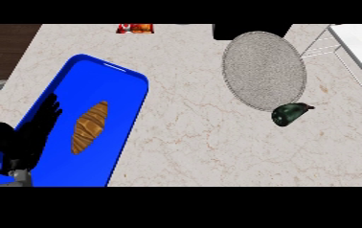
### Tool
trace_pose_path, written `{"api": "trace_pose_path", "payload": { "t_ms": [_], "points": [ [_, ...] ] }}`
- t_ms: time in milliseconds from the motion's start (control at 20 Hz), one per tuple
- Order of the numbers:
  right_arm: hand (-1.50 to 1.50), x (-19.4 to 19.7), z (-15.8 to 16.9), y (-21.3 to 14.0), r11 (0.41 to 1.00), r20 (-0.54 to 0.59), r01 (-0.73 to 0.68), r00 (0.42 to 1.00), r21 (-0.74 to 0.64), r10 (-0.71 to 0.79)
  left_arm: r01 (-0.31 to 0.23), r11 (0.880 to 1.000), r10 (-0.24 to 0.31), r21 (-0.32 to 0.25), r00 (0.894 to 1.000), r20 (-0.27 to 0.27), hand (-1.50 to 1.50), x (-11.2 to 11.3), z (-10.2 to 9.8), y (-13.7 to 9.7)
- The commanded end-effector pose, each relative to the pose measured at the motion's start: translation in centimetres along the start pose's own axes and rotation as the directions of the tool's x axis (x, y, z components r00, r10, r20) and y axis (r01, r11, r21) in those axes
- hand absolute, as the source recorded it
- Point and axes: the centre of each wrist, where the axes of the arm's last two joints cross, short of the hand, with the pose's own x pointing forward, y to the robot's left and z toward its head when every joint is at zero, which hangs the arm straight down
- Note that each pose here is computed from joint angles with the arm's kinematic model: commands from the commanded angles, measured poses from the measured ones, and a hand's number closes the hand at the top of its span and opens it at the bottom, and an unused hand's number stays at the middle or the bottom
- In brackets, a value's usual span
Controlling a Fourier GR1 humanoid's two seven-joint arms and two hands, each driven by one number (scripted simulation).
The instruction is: Pick the cupcake from the placemat and place it in the tiered shelf
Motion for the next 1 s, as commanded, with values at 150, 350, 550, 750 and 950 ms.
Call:
{"api": "trace_pose_path", "payload": {
  "t_ms": [150, 350, 550, 750, 950],
  "points": [
    [-1.5, -0.5, -1.0, -2.8, 0.963, -0.05, 0.269, 0.962, 0.004, -0.268, 0.016, 1.0, -0.016, 0.006, 1.0, -0.002, 0.0, 0.4, 0.5, -0.5],
    [-1.5, -0.6, 0.0, -4.5, 0.927, -0.08, 0.375, 0.925, 0.031, -0.371, -0.02, 1.0, 0.02, 0.014, 1.0, -0.005, 0.0, 0.9, 0.1, 0.4],
    [-1.5, -1.9, 1.8, -7.6, 0.875, -0.029, 0.484, 0.875, -0.008, -0.484, 0.007, 1.0, -0.006, 0.006, 1.0, -0.021, 0.0, 0.5, 0.8, 1.1],
    [-1.5, -3.6, 3.7, -12.0, 0.834, 0.02, 0.55, 0.835, -0.044, -0.549, -0.021, 1.0, 0.021, 0.017, 1.0, -0.014, 0.0, 0.9, 0.4, 0.8],
    [-1.5, -6.0, 6.2, -17.0, 0.837, -0.021, 0.533, 0.842, -0.124, -0.539, 0.002, 0.999, -0.002, 0.053, 1.0, -0.008, 0.0, 0.5, 0.0, 1.2]
  ]
}}
